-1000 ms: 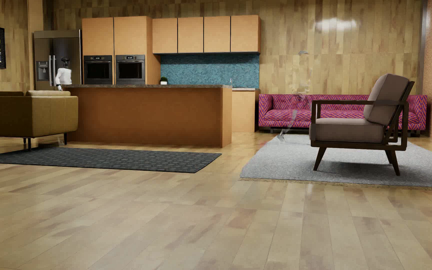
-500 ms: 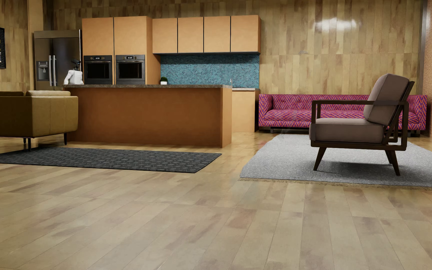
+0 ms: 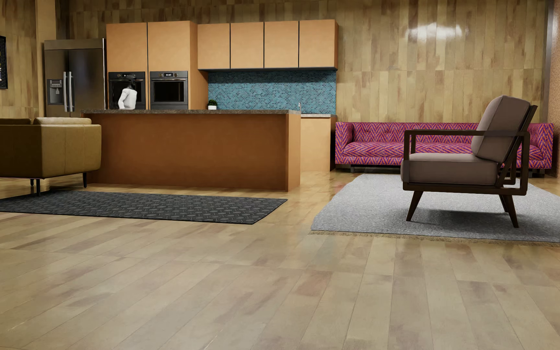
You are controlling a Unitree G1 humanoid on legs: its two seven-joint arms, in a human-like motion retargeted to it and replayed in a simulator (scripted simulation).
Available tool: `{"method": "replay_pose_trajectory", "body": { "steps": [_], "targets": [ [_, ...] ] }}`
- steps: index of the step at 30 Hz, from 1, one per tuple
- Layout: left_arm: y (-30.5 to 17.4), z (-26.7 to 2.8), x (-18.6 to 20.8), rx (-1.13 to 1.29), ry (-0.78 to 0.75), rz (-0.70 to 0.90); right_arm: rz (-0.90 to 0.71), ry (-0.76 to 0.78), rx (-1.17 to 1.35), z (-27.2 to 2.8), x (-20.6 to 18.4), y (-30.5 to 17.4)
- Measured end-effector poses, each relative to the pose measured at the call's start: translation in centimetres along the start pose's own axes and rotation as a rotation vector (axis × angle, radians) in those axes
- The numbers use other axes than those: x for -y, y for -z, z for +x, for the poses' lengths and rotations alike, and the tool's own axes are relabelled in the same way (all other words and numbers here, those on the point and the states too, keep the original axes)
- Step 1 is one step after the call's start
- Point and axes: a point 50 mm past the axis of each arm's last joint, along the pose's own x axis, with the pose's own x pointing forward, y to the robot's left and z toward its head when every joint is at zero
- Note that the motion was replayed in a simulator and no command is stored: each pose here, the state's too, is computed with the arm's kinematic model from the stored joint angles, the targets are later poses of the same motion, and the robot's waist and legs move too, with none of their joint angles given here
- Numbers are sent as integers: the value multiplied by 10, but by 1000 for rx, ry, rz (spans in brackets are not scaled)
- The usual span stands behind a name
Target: Walk around the counter
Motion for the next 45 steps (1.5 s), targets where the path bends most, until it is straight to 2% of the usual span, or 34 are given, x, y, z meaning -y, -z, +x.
{"method": "replay_pose_trajectory", "body": {
  "steps": [4, 9, 13, 18, 20, 24, 30, 33, 35, 38, 40, 45],
  "targets": [
    [5, -2, 2, -11, 0, -14, -13, 54, 97, 5, 22, -30],
    [9, 1, 4, -47, 6, -16, 25, 5, -74, -2, -2, 18],
    [-25, 5, -27, 72, -73, -19, 27, -25, -162, -13, -14, 46],
    [-87, -5, -80, 302, -211, -1, 43, -28, -223, -22, -18, 65],
    [-95, -8, -89, 329, -241, -31, 45, -36, -258, -26, -21, 74],
    [-49, 4, -54, 163, -168, -120, 54, -51, -343, -31, -28, 92],
    [-1, 2, 0, -9, -23, -82, 66, 18, -70, -10, -3, 26],
    [14, -3, 12, -50, 6, -79, 61, 90, 65, -3, 25, -13],
    [22, -6, 18, -68, 24, -63, 77, 126, 88, 0, 37, -22],
    [35, -9, 20, -117, 28, -65, 111, 101, -24, -3, 23, 9],
    [31, -5, 1, -117, -28, -94, 83, 48, -105, -9, 6, 32],
    [-30, -2, -54, 122, -168, -96, 45, -24, -294, -36, -17, 89]
  ]
}}
